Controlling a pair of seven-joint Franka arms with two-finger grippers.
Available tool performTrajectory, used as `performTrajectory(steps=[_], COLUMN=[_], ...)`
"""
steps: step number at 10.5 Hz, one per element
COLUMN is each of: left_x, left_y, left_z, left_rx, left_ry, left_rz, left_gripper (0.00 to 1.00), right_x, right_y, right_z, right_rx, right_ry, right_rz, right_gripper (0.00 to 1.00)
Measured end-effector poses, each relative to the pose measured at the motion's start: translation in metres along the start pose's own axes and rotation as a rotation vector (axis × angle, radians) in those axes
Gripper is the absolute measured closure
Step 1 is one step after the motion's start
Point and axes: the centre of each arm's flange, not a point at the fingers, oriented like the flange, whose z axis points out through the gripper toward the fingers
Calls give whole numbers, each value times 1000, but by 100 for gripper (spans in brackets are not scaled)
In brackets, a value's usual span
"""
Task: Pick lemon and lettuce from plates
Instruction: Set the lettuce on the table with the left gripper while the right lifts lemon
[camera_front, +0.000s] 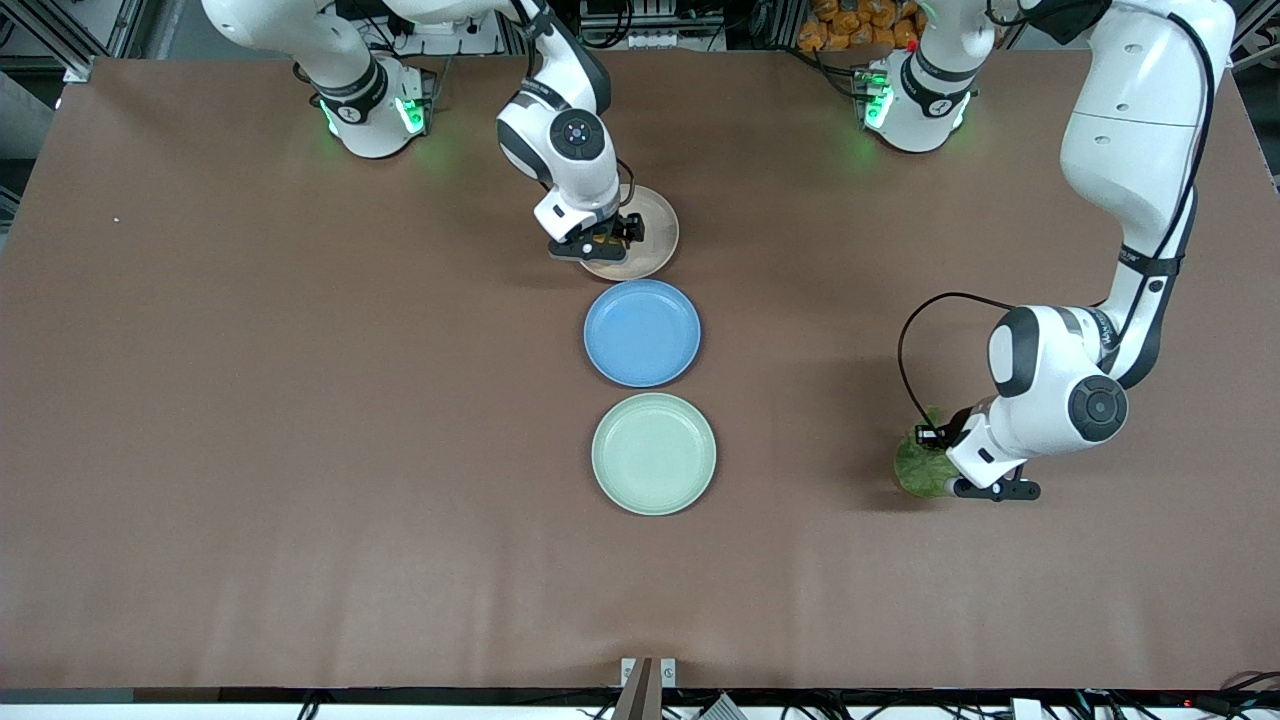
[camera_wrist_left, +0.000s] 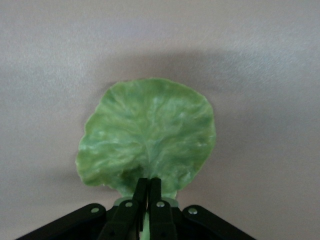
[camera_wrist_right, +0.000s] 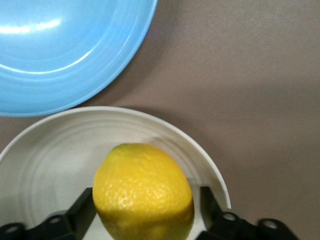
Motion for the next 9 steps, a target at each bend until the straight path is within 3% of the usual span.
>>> performTrajectory(steps=[1,2,3,7,9], left_x=[-2,-6,-8,-2,0], left_y=[-2,-3,-4,-6,-10], left_z=[1,0,-4,-40,-83], left_rx=[0,0,0,3,25], left_ry=[-19,-48,-64,-16,25], left_rz=[-4,-7,-9,-11,-4], left_gripper=[92,91,87,37,10], right_x=[-2,0,3,30,65], right_y=[-1,-2,-3,2,26], right_z=[0,-2,-5,-43,-64], right_rx=[2,8,15,71,79], right_ry=[2,6,12,57,76], right_rz=[3,7,12,93,167], right_gripper=[20,26,26,26,26])
